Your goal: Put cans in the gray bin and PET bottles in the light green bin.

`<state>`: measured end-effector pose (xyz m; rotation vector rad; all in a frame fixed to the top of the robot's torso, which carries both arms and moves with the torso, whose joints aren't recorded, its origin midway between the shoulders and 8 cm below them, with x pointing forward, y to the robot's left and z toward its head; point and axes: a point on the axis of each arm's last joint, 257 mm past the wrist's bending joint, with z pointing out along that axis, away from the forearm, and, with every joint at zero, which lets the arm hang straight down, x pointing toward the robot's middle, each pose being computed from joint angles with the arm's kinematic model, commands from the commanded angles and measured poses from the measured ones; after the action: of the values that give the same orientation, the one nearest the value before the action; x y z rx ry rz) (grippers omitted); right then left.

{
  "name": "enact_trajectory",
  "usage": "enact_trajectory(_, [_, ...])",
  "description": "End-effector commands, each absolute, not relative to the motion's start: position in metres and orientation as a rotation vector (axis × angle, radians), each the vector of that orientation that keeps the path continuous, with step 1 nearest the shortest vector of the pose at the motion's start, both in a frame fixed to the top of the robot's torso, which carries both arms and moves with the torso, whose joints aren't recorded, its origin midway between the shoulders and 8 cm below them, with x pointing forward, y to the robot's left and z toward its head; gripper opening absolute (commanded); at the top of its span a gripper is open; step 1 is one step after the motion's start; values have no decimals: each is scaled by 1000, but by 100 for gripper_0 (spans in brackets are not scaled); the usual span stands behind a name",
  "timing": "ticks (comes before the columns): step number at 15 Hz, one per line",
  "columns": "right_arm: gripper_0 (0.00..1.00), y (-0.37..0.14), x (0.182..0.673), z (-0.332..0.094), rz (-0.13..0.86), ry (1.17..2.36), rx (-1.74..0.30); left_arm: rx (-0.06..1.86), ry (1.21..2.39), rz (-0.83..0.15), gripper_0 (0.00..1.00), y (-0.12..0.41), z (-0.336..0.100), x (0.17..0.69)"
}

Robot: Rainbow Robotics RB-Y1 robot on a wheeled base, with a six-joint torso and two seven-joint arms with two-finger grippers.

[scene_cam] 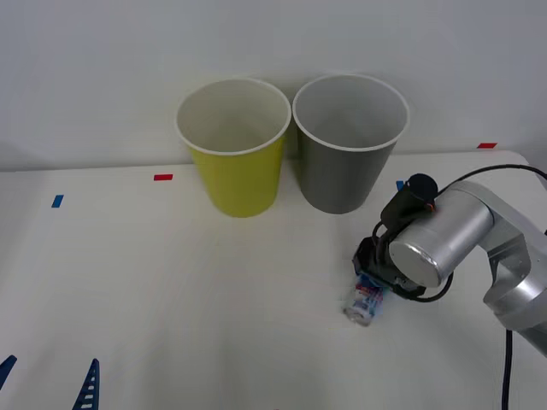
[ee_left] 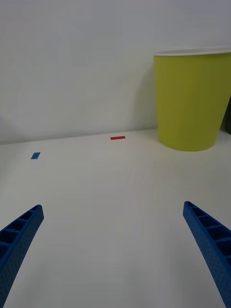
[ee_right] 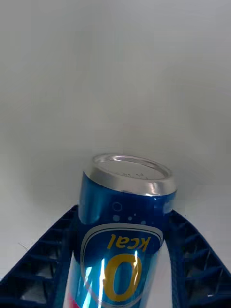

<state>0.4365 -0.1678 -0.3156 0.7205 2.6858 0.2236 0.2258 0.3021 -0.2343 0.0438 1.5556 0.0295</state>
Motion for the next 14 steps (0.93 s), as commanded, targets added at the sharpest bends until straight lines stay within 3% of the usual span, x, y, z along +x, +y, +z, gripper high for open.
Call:
enact_trajectory(1, [3, -168, 437, -315, 220, 2684, 717, 44, 1556, 30, 100, 302, -234, 226])
enact_trajectory(5, [3, -172, 441, -313, 203, 2671, 695, 44, 1556, 30, 100, 302, -234, 226])
enact_trajectory(8, [1, -177, 444, -308, 151, 2619, 559, 44, 1556, 30, 100, 302, -234, 226])
enact_trajectory(14, [0, -178, 437, -260, 214, 2469, 365, 44, 1556, 30, 100, 302, -234, 226])
